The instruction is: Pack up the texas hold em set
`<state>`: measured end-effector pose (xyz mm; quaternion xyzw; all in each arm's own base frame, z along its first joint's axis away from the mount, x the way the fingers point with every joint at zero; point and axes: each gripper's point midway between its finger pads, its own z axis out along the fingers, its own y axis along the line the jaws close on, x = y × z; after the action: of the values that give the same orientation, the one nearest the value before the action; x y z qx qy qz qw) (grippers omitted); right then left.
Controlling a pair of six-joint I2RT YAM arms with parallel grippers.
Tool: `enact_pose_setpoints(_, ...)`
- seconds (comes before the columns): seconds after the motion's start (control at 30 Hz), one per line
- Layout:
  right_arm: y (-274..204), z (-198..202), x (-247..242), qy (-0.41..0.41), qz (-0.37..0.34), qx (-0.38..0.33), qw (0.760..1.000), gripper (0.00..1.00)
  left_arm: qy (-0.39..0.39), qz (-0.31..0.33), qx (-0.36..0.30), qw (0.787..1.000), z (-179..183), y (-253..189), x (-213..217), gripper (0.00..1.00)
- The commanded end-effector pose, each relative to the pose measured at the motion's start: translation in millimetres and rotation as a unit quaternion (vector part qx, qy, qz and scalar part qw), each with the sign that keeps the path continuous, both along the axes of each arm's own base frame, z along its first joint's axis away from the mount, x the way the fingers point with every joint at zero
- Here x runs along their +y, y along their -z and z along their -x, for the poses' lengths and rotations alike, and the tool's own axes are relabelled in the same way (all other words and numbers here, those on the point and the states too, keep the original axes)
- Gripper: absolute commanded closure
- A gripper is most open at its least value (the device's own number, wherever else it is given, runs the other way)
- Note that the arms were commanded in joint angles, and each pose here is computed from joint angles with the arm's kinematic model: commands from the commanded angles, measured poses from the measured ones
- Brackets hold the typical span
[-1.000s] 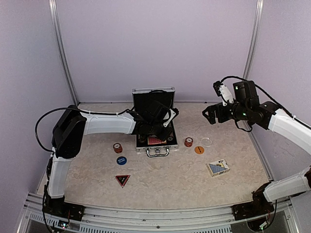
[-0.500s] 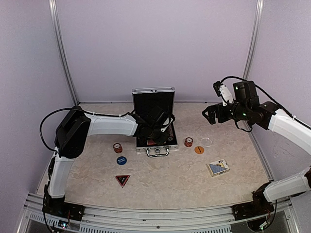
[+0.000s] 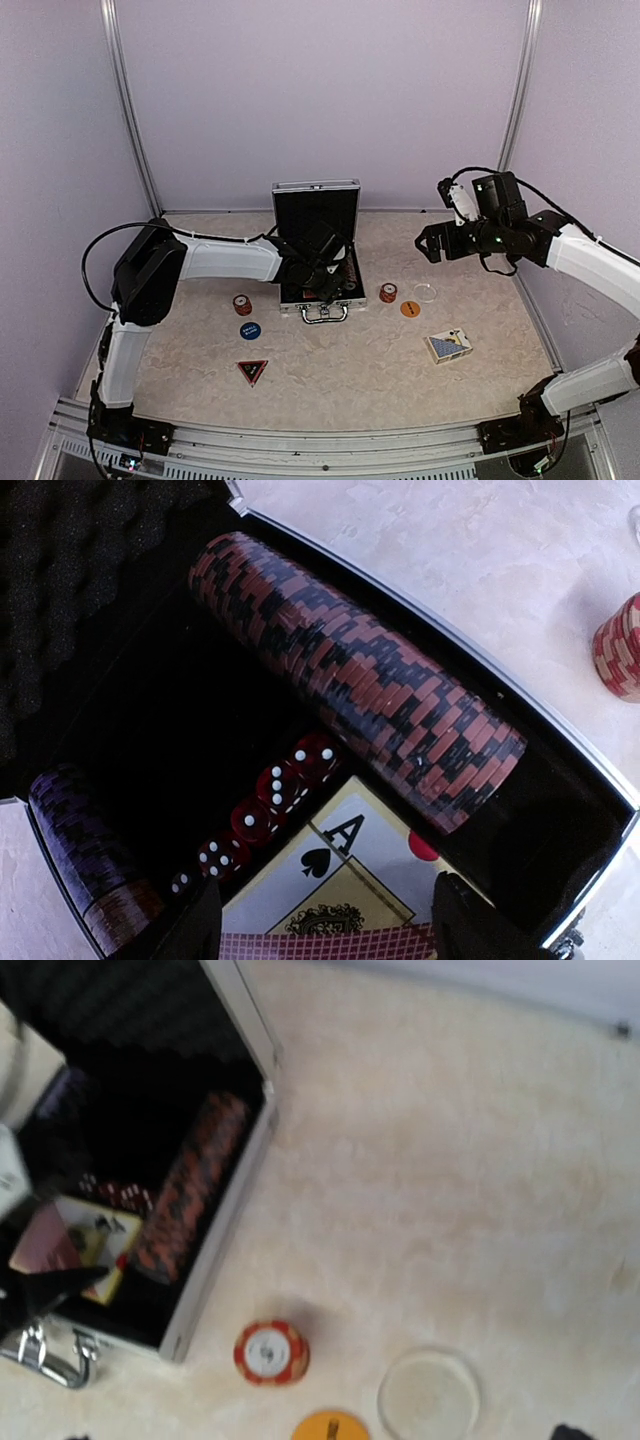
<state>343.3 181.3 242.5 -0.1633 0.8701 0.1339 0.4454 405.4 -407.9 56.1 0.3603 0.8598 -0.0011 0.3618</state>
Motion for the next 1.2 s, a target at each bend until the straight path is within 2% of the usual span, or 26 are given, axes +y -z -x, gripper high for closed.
enact_pose_setpoints(0.0,47,17,-11,0.039,0.012,0.089,0.995,0.0,-0.002,0.085,-0.031,0.996,3,-63,-12,0.22)
enact_pose_setpoints(0.23,104,54,-23,0.076,0.031,0.177,0.981,0.0,0.009,0.133,-0.069,0.989,34,-123,-19,0.02)
enact_pose_setpoints(0.47,131,86,-27,0.098,0.051,0.224,0.968,0.0,-0.002,0.153,-0.082,0.985,74,-143,-16,0.01)
enact_pose_setpoints(0.73,162,103,-39,0.123,0.084,0.259,0.954,0.0,0.002,0.138,-0.091,0.986,117,-148,-9,0.01)
enact_pose_setpoints(1.17,198,111,-45,0.129,0.151,0.307,0.931,0.0,-0.011,0.15,-0.099,0.984,132,-158,11,0.01)
